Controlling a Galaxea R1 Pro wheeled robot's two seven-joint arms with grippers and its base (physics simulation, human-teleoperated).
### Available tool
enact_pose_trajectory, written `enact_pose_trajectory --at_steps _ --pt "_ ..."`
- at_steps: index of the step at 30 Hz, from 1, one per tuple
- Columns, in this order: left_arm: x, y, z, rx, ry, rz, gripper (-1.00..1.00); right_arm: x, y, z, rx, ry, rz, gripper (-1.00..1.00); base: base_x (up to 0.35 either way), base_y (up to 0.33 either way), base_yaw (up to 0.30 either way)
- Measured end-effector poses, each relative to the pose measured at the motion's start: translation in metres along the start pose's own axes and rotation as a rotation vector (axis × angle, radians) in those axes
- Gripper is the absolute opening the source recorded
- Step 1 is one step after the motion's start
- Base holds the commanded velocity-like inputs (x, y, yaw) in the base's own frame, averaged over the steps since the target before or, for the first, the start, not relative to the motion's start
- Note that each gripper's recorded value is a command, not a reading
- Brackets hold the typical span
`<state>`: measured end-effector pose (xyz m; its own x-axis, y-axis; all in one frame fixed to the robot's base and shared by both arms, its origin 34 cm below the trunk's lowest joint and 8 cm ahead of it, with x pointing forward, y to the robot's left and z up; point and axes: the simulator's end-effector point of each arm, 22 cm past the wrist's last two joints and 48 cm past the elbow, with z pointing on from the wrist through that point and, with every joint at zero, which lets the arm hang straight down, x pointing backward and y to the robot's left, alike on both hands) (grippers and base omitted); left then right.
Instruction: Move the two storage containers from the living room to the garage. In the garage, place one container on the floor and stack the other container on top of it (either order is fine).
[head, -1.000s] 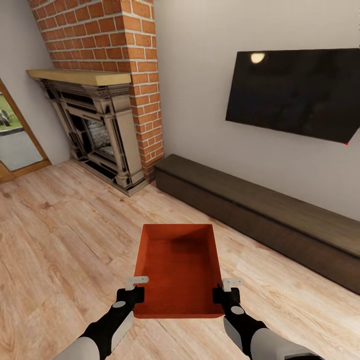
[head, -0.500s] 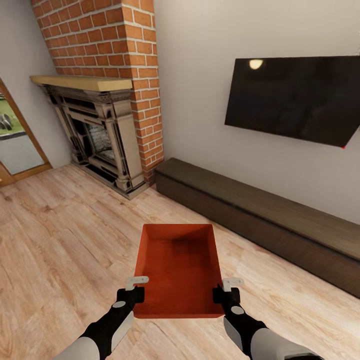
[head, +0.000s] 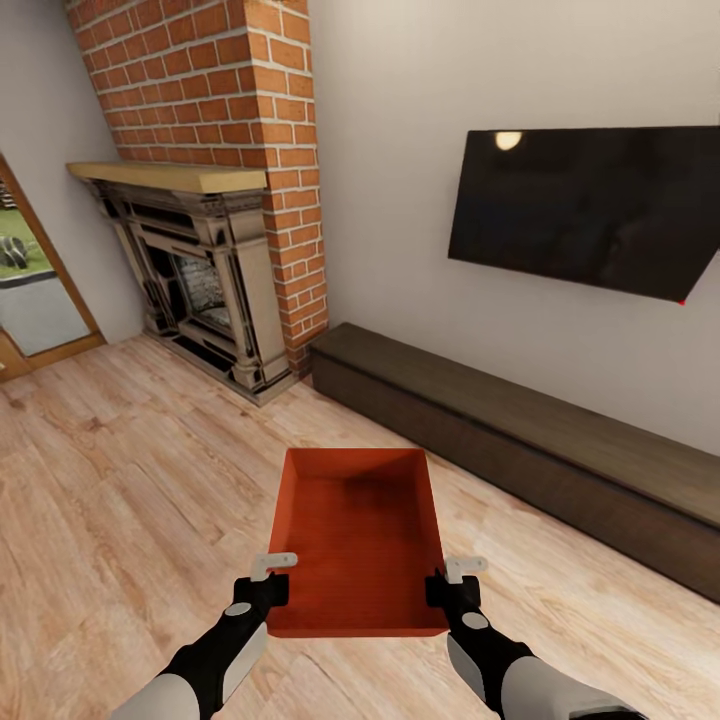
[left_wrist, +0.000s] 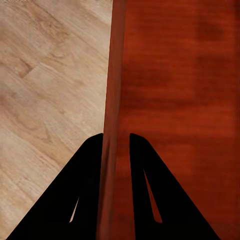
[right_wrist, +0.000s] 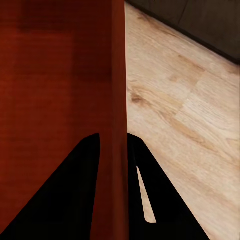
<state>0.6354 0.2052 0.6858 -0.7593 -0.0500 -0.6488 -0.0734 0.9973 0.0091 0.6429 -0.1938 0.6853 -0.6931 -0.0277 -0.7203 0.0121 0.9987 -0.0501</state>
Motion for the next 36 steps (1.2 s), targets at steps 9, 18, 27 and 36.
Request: enact_pose_trajectory --at_steps 9,18,27,36 --pt "-0.007 0.001 -0.003 0.003 -0.012 0.003 -1.00 -0.007 0.001 -0.003 0.001 -0.012 0.004 -1.00 0.000 0.000 0.000" --pt "-0.015 0.001 -0.006 0.004 -0.028 0.002 -1.00 -0.015 0.001 -0.005 0.001 -0.027 0.005 -1.00 0.000 0.000 0.000" --pt "-0.022 0.001 -0.009 0.004 -0.042 0.001 -1.00 -0.023 0.000 -0.008 0.001 -0.042 0.006 -1.00 0.000 0.000 0.000" --pt "-0.030 0.001 -0.012 0.006 -0.057 0.002 -1.00 -0.030 0.001 -0.011 0.002 -0.056 0.010 -1.00 0.000 0.000 0.000"
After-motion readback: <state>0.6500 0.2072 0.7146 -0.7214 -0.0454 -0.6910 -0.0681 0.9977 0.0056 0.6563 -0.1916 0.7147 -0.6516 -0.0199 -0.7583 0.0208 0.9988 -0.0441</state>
